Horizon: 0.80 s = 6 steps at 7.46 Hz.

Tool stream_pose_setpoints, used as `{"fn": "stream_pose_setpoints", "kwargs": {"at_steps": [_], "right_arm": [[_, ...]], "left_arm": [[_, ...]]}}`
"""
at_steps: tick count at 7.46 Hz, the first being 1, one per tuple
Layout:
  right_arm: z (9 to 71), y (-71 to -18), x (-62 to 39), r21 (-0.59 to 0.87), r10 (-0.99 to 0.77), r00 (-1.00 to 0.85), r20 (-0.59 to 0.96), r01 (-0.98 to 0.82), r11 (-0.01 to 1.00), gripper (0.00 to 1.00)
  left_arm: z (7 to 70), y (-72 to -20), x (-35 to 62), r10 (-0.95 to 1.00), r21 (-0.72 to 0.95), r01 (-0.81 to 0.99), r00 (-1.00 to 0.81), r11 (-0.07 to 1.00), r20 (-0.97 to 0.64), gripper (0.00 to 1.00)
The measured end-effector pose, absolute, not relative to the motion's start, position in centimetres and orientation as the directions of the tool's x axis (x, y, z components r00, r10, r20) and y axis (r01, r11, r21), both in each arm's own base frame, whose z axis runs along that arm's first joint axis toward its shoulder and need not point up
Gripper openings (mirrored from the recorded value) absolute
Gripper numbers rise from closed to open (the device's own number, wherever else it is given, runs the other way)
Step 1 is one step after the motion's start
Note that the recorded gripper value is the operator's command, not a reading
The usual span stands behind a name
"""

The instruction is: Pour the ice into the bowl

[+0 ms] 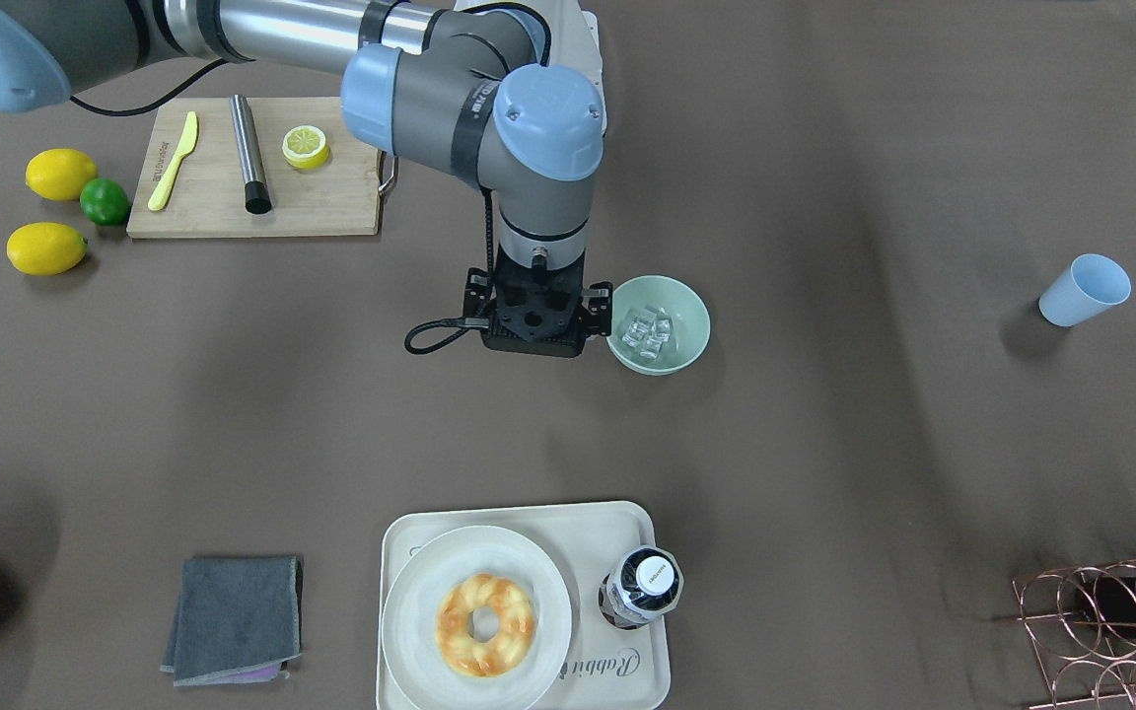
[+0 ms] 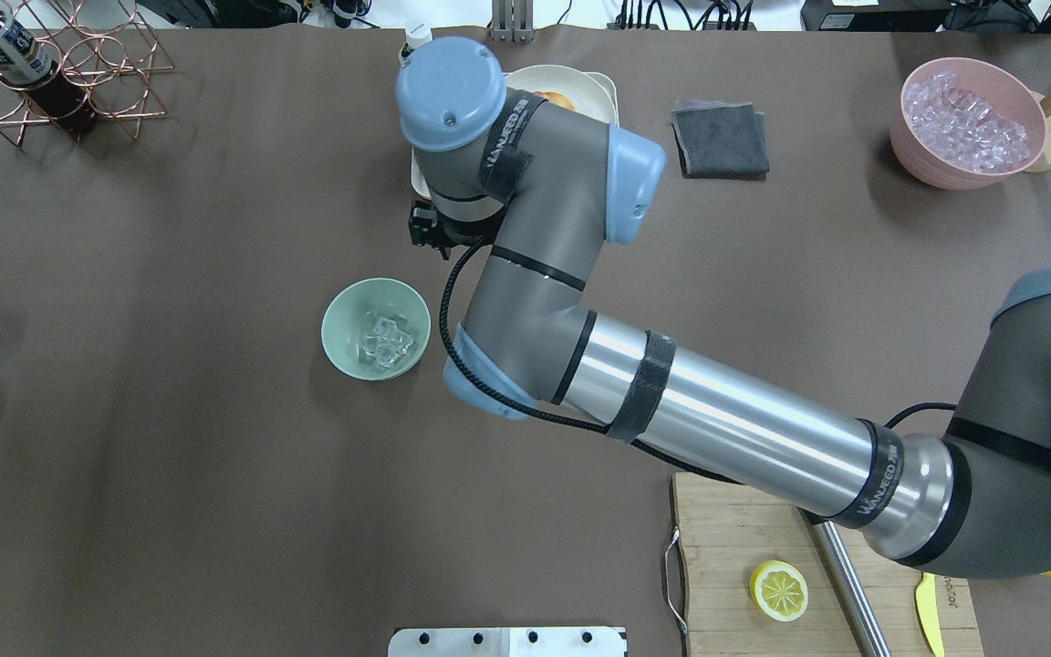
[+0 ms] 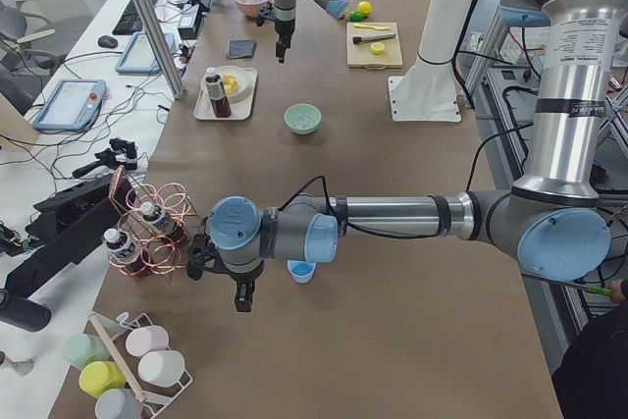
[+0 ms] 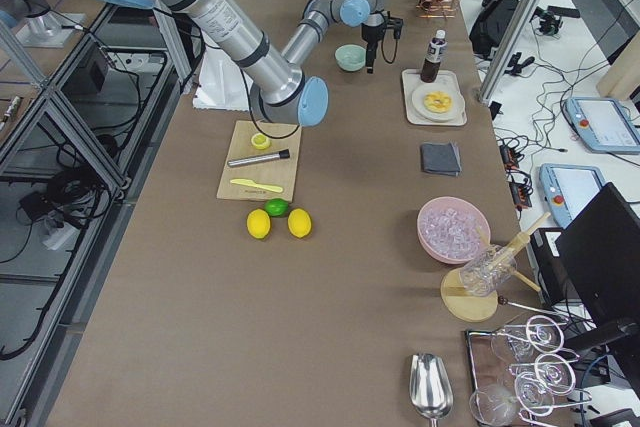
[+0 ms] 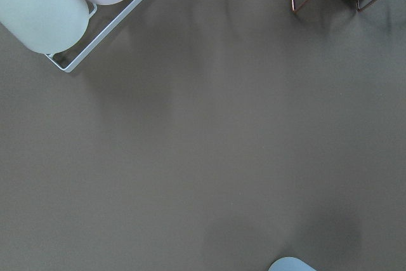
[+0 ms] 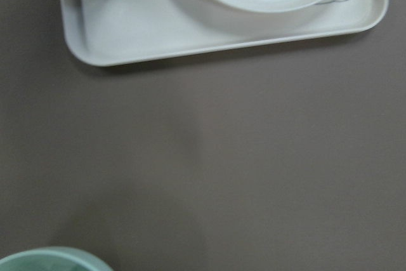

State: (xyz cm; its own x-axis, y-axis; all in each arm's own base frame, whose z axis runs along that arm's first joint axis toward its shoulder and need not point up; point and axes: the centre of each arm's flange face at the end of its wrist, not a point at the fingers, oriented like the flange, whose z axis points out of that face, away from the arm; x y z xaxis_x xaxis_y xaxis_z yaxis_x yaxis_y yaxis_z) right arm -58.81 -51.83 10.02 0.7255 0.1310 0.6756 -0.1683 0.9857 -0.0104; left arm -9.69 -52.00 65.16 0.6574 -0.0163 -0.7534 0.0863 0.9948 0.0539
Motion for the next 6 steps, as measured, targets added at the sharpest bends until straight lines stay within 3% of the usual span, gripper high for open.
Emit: {"fn": "stream_pose_setpoints", "kwargs": {"at_steps": [3,4,5,6], "right_arm": [[9.0,-47.6,-66.5,0.065,0.032,0.701,0.712,-0.112,0.992,0.98],[9.0,-46.6,-68.2,0.084,0.013,0.697,0.717,-0.104,0.991,0.77],[8.8,-46.2,-69.1,0.093,0.004,0.696,0.718,-0.102,0.990,0.37],[8.7,-46.0,-69.5,0.099,0.000,0.697,0.717,-0.102,0.990,0.32]], "left_arm": [[64.6,-52.0,-9.7,-0.010,0.063,0.087,0.659,0.994,-0.752,0.97],[64.3,-52.0,-9.8,-0.005,0.071,0.088,0.660,0.994,-0.751,0.97],[64.1,-51.9,-9.9,-0.002,0.076,0.090,0.660,0.993,-0.751,0.97],[64.1,-51.6,-10.0,-0.005,0.074,0.092,0.660,0.993,-0.751,0.97]]}}
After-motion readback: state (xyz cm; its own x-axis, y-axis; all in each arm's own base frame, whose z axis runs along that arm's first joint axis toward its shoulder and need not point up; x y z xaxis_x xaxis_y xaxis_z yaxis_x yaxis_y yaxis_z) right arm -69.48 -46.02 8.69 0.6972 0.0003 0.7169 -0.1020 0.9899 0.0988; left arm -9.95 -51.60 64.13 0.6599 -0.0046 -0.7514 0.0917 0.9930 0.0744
